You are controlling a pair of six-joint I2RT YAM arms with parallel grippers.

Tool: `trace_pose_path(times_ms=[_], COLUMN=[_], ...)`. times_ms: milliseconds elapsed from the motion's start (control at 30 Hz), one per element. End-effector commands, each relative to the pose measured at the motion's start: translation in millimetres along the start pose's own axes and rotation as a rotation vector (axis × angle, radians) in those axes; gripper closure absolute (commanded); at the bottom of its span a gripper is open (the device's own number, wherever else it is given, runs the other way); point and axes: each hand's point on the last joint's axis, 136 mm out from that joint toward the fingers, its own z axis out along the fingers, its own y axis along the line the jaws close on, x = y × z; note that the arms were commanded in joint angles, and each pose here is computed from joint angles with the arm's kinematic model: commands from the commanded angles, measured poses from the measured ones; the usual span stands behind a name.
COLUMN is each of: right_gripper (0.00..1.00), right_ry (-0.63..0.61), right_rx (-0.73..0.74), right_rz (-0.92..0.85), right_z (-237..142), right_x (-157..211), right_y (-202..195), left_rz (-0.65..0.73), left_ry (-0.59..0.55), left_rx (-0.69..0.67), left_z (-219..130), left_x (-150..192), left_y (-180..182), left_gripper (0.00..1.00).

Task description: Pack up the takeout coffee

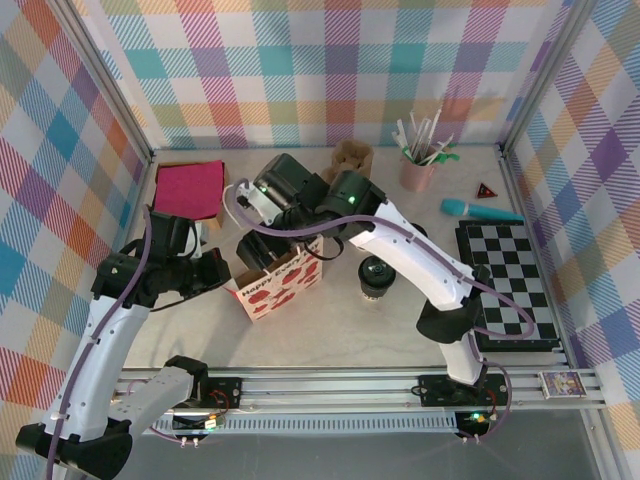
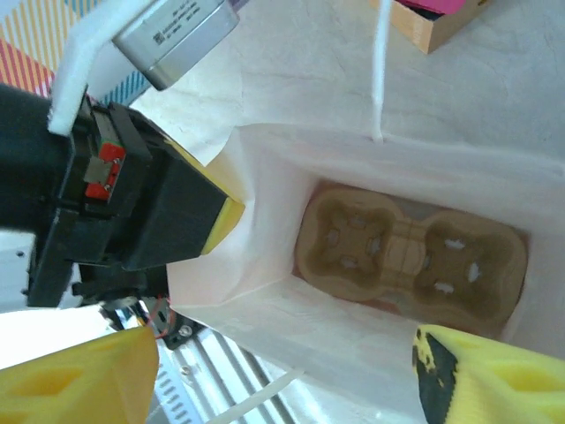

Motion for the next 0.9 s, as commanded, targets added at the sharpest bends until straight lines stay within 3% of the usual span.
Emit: trace_pose_path(times_ms=[0,33,100,267,300,367,500,567,667,867], right_gripper=[0.16,0.15,0.01,0.01,0.00,0.01,0.00,0.01,0.00,0.01], right_ry=[-0.075,-0.097,-0.140,-0.185,-0.181,-0.161,-0.117,-0.106,-0.090,-0.031], right_rx=[0.044,0.071,0.148,0.262,0.269,0.290,0.326,0.334,0.365,0.437], right_rz=[0.063,0.094,0.177,0.389,0.409,0.439,0.464,0.474,0.487,0.551], right_z=[-30.1,-37.2,-55.2,-95.7,-99.3,-101.9,-98.6,-96.7,-95.4,-102.2], right_x=[-10.7,-14.0,-16.9,-5.1,-1.7,6.9,19.7,22.8,28.2,48.2], right_y=[-14.1,-23.1,-45.8,-96.4,-101.7,-109.9,-116.3,-117.7,-122.6,-138.9], left_rz=[0.015,0.013,-0.003,-0.130,-0.156,-0.208,-0.242,-0.203,-0.110,0.004], left_ry=[0.042,0.043,0.039,0.042,0.044,0.049,0.058,0.056,0.026,-0.005], left_rx=[-0.009,-0.004,0.007,0.101,0.124,0.167,0.204,0.182,0.065,-0.139], left_z=[4.3,4.5,3.8,-0.6,-1.6,-3.5,-11.1,-20.9,-41.8,-63.8], left_x=[7.6,7.1,5.1,-0.4,-0.7,-2.1,-4.9,-8.1,-17.0,-31.8], left_y=[2.8,1.5,-1.6,-22.5,-26.8,-35.1,-45.6,-47.8,-39.0,-16.8], left_gripper=[1.00,1.00,1.00,0.98,0.92,0.69,0.56,0.43,0.34,0.32])
